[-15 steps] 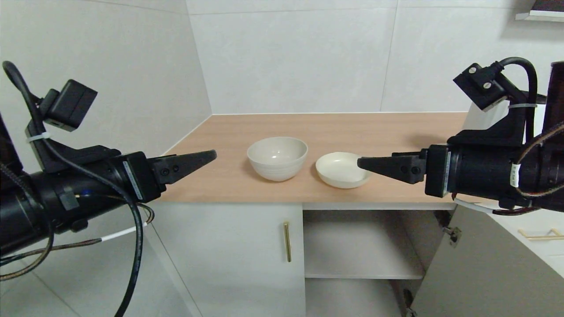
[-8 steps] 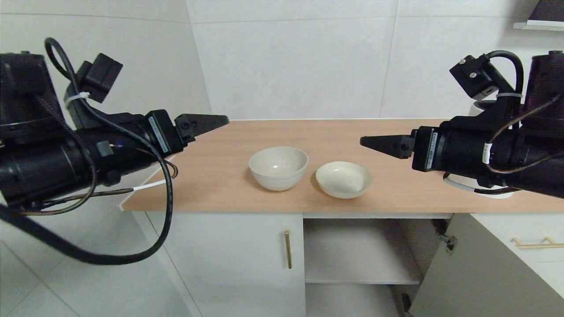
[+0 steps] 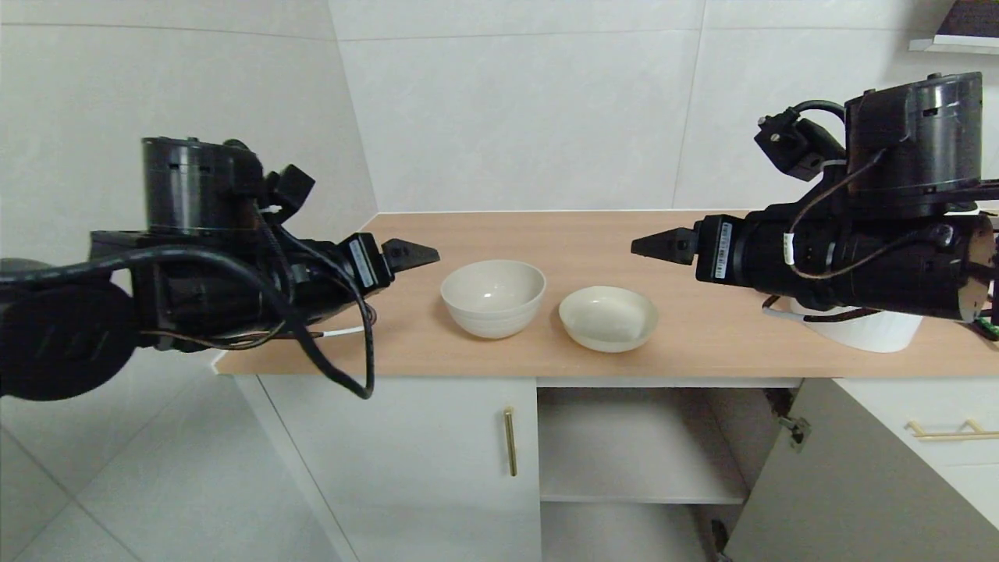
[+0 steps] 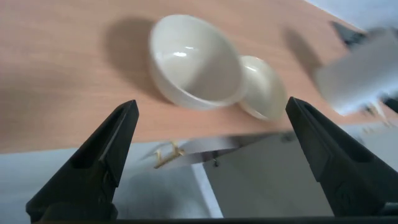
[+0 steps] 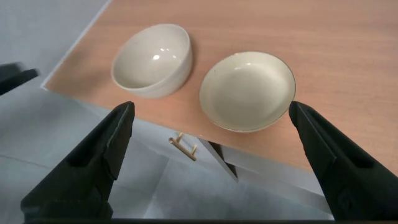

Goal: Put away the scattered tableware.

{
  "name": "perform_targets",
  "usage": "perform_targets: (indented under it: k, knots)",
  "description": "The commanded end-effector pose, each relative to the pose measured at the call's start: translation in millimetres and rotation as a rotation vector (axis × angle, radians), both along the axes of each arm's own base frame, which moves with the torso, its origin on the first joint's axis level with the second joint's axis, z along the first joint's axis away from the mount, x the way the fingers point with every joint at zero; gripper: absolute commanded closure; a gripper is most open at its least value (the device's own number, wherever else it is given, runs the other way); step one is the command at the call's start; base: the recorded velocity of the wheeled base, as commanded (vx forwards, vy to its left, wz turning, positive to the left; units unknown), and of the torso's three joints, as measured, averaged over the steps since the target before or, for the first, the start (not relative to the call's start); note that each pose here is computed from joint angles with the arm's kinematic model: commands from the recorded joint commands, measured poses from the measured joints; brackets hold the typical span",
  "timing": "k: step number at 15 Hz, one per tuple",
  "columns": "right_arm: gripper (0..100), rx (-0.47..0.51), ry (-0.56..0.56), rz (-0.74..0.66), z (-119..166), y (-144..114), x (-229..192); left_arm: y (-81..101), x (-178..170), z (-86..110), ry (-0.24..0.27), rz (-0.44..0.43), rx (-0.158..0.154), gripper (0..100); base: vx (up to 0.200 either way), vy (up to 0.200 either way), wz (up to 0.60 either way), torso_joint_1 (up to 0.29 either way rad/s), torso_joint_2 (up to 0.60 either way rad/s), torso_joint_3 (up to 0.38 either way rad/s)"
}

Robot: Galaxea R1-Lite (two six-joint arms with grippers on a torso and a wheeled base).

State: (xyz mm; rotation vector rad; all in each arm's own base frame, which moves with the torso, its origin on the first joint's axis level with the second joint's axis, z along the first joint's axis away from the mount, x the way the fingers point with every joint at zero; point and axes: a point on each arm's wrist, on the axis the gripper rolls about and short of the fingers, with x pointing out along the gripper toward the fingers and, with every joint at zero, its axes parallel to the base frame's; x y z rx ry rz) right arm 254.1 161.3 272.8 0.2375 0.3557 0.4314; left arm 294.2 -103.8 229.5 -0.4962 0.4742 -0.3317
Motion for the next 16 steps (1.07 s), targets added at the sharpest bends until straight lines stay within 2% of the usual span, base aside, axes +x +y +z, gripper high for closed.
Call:
perform_targets:
  k: [1, 2, 4, 12, 13, 16]
  knots:
    - [0, -0.009, 0.013, 0.0, -5, 3, 4, -17.1, 32, -31.0, 0.088, 0.022, 0.005, 0, 0.0, 0.0, 0.0, 0.0, 0.0, 0.0]
    - [0, -0.01, 0.016, 0.0, -6, 3, 4, -21.6, 36, -38.3, 0.108, 0.023, -0.002, 0, 0.0, 0.0, 0.0, 0.0, 0.0, 0.0]
    - [0, -0.01, 0.016, 0.0, -6, 3, 4, -27.7, 40, -48.1, 0.133, 0.012, 0.006, 0, 0.0, 0.0, 0.0, 0.0, 0.0, 0.0]
    - [0, -0.013, 0.021, 0.001, -7, 3, 5, -35.8, 54, -66.7, 0.133, 0.005, 0.008, 0, 0.0, 0.0, 0.0, 0.0, 0.0, 0.0]
    - [0, -0.015, 0.024, 0.001, -8, 4, 5, -37.1, 58, -68.5, 0.13, 0.007, 0.008, 100, 0.0, 0.0, 0.0, 0.0, 0.0, 0.0]
    - [0, -0.017, 0.026, 0.001, -9, 4, 6, -38.7, 62, -68.4, 0.124, 0.01, 0.005, 100, 0.0, 0.0, 0.0, 0.0, 0.0, 0.0]
